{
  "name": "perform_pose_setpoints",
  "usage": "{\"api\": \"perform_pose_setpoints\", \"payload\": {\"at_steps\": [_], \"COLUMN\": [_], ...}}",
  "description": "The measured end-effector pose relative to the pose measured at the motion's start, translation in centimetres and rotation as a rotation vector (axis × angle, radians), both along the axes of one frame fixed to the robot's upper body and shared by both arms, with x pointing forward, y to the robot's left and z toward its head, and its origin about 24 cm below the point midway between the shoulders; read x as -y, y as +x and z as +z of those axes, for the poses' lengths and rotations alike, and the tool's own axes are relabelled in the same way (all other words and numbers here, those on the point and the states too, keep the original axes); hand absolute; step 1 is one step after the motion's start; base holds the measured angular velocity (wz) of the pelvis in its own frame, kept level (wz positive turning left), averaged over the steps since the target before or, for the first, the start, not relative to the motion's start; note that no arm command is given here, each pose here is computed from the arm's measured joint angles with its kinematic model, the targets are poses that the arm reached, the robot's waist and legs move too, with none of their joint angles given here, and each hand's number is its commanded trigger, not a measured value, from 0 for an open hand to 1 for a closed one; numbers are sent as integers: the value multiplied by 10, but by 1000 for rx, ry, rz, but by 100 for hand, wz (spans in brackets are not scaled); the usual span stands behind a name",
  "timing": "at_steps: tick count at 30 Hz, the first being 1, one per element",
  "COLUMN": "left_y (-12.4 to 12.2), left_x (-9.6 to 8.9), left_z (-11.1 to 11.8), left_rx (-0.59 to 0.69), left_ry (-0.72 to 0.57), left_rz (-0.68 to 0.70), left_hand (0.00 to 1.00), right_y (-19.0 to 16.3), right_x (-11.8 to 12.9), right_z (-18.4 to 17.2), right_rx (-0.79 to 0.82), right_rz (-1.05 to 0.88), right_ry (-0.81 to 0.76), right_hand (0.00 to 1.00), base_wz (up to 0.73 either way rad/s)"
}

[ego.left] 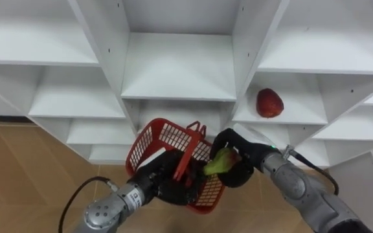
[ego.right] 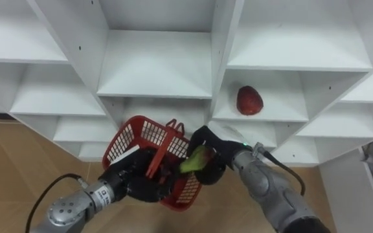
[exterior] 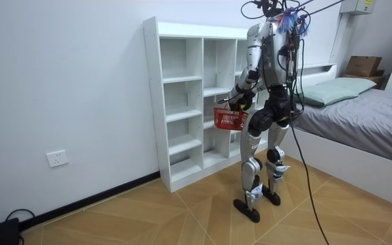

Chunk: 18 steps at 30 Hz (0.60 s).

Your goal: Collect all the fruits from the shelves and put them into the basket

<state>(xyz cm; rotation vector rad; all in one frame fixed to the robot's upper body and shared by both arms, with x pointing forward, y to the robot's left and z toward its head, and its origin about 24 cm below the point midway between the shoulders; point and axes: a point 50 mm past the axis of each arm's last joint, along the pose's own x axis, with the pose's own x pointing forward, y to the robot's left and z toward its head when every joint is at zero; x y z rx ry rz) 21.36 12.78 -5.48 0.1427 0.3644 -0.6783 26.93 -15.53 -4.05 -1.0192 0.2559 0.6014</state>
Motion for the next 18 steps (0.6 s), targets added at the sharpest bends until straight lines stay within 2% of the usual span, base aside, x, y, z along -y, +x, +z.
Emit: {"api": "perform_pose_setpoints", "payload": {"at_steps": [5, 18], "left_y": [-1, 1], "left_x": [5, 10], "left_z": [-1, 2], "left_rx": [-3, 6], "left_ry": [12, 14], "left_rz": [-46, -90], "left_hand": [100, 100], "right_y": [-1, -2], "right_x": [-2, -3], "right_z": [-10, -14], "right_rx": [-50, -44], "right_rz": [-15, -31], "right_ry": [-4, -8], "right_hand": [100, 100], "base_wz": [2, 0]}}
